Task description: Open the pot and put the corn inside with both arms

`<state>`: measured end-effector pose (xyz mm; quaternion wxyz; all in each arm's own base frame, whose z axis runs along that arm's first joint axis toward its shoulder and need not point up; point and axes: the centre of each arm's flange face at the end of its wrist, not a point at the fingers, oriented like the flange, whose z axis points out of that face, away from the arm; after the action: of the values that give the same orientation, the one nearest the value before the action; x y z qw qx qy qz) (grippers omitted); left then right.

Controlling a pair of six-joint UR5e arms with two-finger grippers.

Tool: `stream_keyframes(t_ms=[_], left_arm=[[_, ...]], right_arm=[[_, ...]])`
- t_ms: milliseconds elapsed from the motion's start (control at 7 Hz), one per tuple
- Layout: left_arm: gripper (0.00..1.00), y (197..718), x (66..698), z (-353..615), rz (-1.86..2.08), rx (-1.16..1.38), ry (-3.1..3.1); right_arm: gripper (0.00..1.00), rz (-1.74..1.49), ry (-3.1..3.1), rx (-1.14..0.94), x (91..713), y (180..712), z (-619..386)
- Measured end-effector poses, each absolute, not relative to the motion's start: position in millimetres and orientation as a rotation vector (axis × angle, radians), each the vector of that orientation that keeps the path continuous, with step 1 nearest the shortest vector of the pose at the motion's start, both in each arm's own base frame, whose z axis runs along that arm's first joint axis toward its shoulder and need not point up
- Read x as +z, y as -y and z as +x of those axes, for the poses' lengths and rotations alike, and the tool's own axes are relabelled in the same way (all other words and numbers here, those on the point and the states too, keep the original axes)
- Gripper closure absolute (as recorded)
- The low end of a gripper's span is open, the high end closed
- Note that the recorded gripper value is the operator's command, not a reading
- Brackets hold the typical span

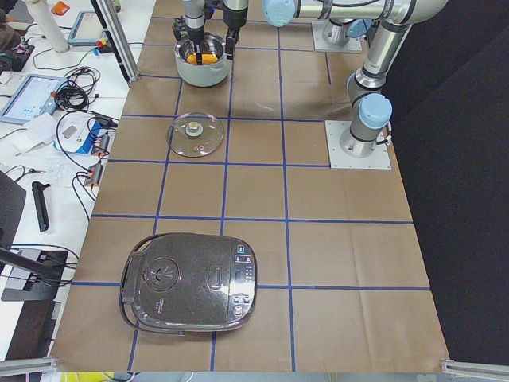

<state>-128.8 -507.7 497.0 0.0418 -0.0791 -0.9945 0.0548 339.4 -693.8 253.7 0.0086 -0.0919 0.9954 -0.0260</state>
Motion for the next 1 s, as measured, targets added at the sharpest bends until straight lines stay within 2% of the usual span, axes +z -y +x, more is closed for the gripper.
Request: stream_keyframes(t_ms=[143, 286, 429, 714, 1000], left_arm=[[0.00, 507.8, 496.9, -128.8, -0.242, 0.168, 3.044], [0.00, 508.0, 497.5, -128.4, -0.241, 0.170, 3.045], [0.00, 507.7, 497.6, -128.1, -0.241, 0.170, 3.047], [0.00, 505.3, 498.3, -127.5, -0.243, 0.167, 3.052], [0.00, 501.7, 498.4, -119.1, -0.236, 0.154, 3.092]], right_arm=[[0.03, -0.286, -3.109, -0.090, 256.7, 694.2, 338.3], [0.08, -0.284, -3.105, -0.120, 271.2, 693.3, 336.8], [0.08, -0.278, -3.098, -0.172, 300.2, 689.5, 332.7], [0.11, -0.262, -3.091, -0.239, 394.1, 657.8, 309.8], [0.11, -0.194, -3.109, -0.174, 479.7, 603.7, 238.6]])
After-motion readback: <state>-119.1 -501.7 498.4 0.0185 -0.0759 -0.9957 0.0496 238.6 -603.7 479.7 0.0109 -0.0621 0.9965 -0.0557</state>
